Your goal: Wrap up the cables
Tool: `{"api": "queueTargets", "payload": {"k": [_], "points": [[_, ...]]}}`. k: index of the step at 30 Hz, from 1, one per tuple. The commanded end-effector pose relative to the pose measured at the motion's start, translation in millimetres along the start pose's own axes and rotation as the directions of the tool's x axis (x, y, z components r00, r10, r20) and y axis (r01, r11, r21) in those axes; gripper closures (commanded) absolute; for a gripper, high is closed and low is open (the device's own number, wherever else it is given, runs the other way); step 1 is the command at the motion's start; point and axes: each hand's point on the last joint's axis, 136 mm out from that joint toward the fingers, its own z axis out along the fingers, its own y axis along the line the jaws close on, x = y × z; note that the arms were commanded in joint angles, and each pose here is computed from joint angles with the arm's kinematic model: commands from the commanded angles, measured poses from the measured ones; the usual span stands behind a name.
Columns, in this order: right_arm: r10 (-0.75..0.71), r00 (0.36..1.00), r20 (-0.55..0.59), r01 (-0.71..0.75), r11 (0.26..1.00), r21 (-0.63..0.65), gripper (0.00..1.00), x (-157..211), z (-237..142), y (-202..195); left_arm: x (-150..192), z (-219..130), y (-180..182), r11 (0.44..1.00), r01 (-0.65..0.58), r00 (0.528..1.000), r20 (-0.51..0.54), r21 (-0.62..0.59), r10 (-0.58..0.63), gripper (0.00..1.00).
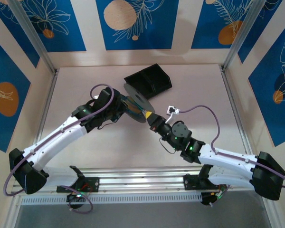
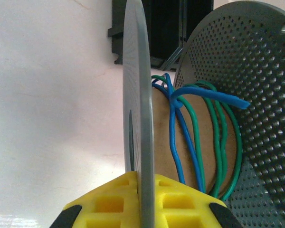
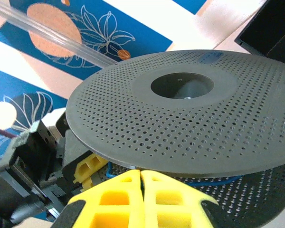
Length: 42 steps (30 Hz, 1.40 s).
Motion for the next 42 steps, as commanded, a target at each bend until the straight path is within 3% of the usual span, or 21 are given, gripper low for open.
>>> {"api": "queueTargets", "payload": {"k": [1, 5, 8, 15, 21, 24, 32, 42], "points": [[0.049, 0.997, 0.053, -0.060, 0.969, 0.239, 1.00, -1, -4, -73, -25, -43, -80, 0.932, 0.145, 0.988, 0.005, 0.333, -0.155, 1.00], [0.159, 0.984, 0.082, -0.175, 0.949, 0.261, 1.00, 1, -2, -80, -23, -44, -81, 0.924, 0.168, 0.985, -0.017, 0.344, -0.172, 1.00], [0.292, 0.949, 0.120, -0.314, 0.906, 0.282, 1.00, 7, -2, -92, -22, -44, -80, 0.911, 0.199, 0.978, -0.021, 0.362, -0.206, 1.00], [0.448, 0.869, 0.212, -0.494, 0.816, 0.300, 1.00, 15, -1, -95, -16, -39, -78, 0.894, 0.215, 0.970, 0.020, 0.393, -0.242, 1.00], [0.463, 0.842, 0.278, -0.535, 0.782, 0.320, 1.00, 3, -1, -114, -3, -34, -80, 0.887, 0.217, 0.974, -0.037, 0.406, -0.222, 1.00], [0.491, 0.826, 0.277, -0.558, 0.785, 0.270, 1.00, -7, 5, -120, 4, -38, -87, 0.888, 0.179, 0.984, -0.064, 0.424, -0.168, 1.00], [0.486, 0.862, 0.143, -0.504, 0.850, 0.154, 1.00, -23, 31, -81, 35, -29, -109, 0.888, 0.126, 0.978, -0.208, 0.443, -0.035, 1.00], [0.465, 0.865, 0.189, -0.499, 0.838, 0.221, 1.00, -26, 17, -95, 33, -34, -104, 0.894, 0.103, 0.983, -0.181, 0.436, -0.025, 1.00]]}}
